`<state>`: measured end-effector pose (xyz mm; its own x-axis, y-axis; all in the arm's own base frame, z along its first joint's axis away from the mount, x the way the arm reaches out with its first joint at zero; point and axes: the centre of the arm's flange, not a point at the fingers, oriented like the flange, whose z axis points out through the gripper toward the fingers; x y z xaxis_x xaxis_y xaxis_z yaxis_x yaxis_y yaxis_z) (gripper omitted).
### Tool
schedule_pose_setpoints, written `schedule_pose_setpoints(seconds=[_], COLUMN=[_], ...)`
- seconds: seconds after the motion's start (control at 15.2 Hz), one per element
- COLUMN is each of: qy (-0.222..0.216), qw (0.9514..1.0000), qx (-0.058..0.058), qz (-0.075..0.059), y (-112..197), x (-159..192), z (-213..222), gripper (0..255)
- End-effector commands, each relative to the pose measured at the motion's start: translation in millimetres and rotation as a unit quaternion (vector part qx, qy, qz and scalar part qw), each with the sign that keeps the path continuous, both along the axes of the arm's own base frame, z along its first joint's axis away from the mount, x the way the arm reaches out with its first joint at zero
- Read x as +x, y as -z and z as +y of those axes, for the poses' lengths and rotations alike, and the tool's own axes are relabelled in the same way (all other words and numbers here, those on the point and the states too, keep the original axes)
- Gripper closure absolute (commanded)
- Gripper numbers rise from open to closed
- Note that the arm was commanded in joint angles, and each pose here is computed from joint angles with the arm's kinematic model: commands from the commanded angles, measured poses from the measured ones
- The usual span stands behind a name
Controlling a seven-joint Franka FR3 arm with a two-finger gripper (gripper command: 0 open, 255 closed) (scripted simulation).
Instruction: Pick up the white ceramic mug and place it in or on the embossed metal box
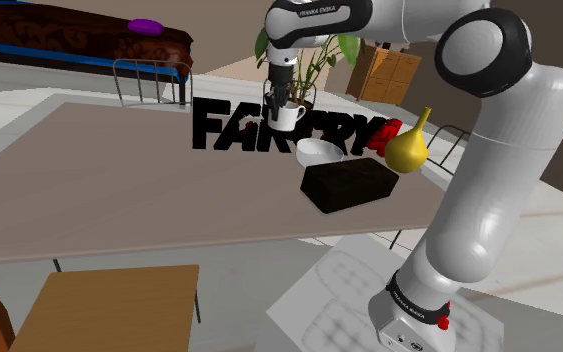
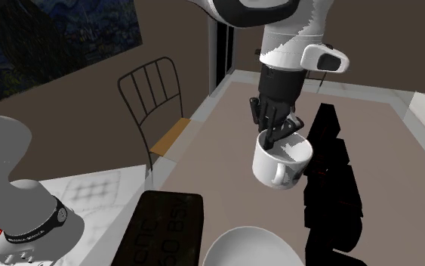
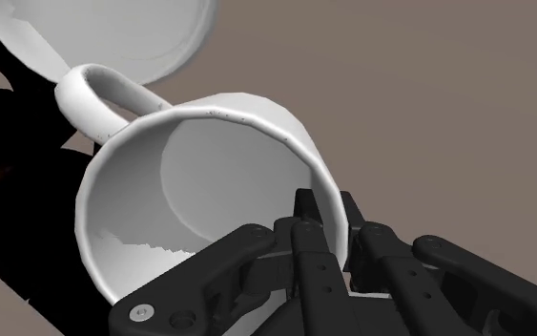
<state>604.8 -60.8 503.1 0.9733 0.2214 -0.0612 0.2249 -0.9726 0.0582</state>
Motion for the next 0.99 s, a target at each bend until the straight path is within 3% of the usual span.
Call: schedule_pose_setpoints(seconds=[0.0, 0.92], qy=[0.0, 0.0], qw=[1.0, 1.0], qx=[0.0, 0.0], qz=[0.0, 0.0], y=[-4.9, -11.7], x=[-12.6, -181.5], z=[-5.7, -80.2], gripper=[255, 255])
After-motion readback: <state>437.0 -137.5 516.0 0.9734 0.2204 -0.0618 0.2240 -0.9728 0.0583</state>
